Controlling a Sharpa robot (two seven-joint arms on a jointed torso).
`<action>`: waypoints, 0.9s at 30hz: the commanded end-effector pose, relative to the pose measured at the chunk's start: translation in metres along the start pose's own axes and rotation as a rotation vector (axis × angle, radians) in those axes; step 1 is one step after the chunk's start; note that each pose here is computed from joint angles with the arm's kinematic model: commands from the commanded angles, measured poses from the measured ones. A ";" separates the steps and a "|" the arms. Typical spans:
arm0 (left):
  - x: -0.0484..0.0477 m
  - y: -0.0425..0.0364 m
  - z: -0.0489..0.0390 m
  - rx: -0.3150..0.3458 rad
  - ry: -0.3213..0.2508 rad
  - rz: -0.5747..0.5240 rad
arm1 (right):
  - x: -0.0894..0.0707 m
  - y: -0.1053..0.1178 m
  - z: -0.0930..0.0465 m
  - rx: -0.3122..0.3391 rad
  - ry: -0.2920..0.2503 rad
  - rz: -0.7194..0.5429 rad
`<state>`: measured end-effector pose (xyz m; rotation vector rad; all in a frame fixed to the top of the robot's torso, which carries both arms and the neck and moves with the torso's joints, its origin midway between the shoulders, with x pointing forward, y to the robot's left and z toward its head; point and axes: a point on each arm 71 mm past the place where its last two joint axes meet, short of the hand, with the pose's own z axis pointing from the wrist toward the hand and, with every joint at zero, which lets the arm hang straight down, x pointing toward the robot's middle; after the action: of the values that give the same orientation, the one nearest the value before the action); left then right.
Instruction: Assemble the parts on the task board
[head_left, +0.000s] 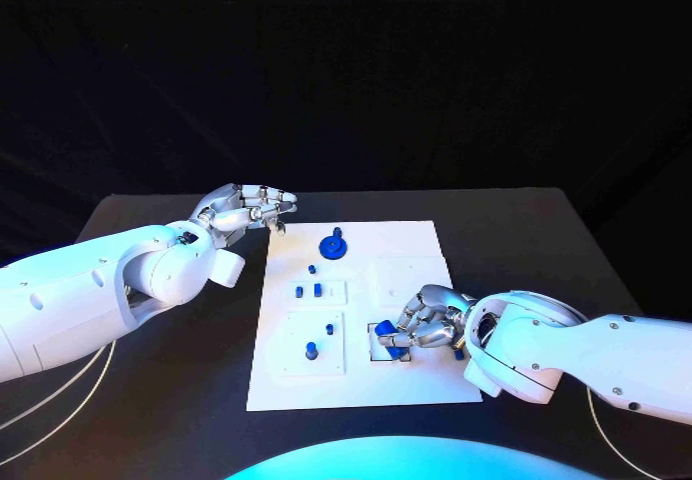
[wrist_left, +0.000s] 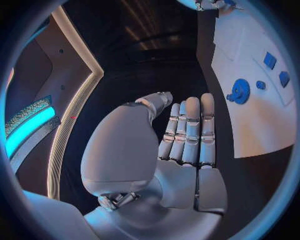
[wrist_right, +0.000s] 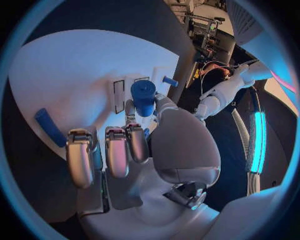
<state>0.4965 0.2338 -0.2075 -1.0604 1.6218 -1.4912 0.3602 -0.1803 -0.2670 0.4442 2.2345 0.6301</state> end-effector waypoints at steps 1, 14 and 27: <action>0.0015 -0.0007 -0.0004 0.003 0.014 -0.001 | 0.000 0.000 0.002 -0.003 0.001 -0.054; 0.0003 -0.0007 -0.0015 0.001 0.012 -0.001 | -0.001 0.004 0.009 -0.009 -0.030 -0.081; -0.0013 -0.0008 -0.0025 0.000 0.007 0.001 | -0.002 0.006 0.010 -0.026 -0.049 -0.088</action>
<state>0.4955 0.2379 -0.2074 -1.0650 1.6237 -1.4817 0.3703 -0.1739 -0.2696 0.3681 2.2005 0.5926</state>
